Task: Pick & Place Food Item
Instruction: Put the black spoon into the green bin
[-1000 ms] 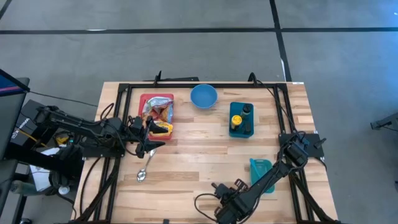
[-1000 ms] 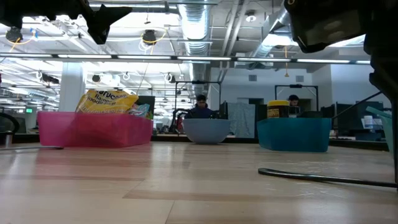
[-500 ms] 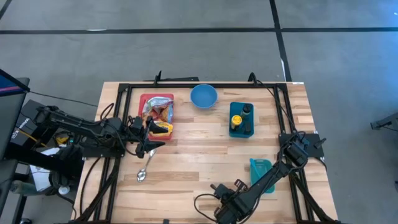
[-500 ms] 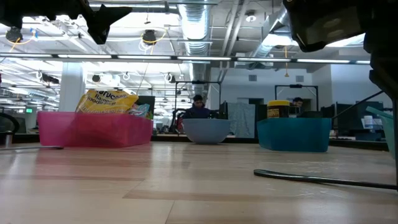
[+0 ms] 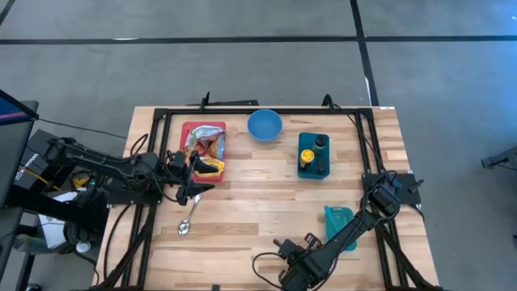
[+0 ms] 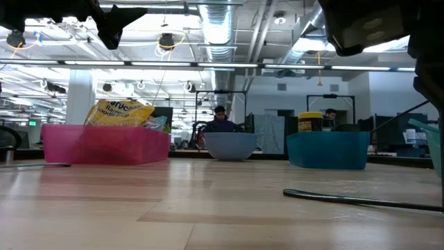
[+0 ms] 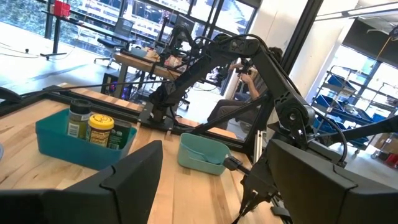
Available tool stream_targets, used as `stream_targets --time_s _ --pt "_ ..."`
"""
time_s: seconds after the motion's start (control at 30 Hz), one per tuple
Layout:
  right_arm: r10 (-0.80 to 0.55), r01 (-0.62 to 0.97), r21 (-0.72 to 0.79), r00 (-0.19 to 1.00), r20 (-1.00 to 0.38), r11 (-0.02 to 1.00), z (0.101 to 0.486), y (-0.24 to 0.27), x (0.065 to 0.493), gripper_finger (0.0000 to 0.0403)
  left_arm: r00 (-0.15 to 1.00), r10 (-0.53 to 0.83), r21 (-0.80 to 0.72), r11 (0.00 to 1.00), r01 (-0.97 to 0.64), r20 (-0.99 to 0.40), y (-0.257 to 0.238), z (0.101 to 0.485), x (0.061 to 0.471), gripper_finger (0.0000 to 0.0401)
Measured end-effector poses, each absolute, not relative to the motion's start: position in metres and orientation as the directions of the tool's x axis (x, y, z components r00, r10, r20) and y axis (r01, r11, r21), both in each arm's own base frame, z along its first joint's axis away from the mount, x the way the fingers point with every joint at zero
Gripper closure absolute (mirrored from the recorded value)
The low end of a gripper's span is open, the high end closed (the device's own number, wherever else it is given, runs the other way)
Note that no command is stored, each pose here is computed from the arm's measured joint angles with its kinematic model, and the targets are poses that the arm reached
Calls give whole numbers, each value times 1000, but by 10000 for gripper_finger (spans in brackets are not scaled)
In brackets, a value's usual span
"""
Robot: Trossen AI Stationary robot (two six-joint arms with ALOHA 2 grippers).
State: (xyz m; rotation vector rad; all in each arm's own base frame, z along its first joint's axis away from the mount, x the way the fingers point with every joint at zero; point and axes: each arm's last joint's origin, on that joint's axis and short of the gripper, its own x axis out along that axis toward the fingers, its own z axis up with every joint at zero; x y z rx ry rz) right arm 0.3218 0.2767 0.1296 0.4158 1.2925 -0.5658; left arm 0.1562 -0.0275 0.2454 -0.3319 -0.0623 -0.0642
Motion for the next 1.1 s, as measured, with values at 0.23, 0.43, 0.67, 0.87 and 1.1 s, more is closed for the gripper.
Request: stream_targets --time_s 0.23,0.43,0.67,0.87,1.1 --pt "-188 569 -56 177 -966 820 139 279 325 402 996 -53 -323 943 73 72 -28 245 156 115" --pt "-241 540 -67 259 -935 839 160 282 333 403 996 -53 -323 943 73 71 -28 245 156 115" --pt "-362 548 -125 349 -864 827 170 279 335 403 996 -53 -323 944 73 72 -28 245 156 115" --pt "-454 579 -150 425 -784 801 174 276 338 403 996 -53 -323 944 73 72 -28 245 156 115" --pt "-584 682 -239 334 -740 692 177 263 324 403 996 -53 -323 943 73 72 -28 245 156 115"
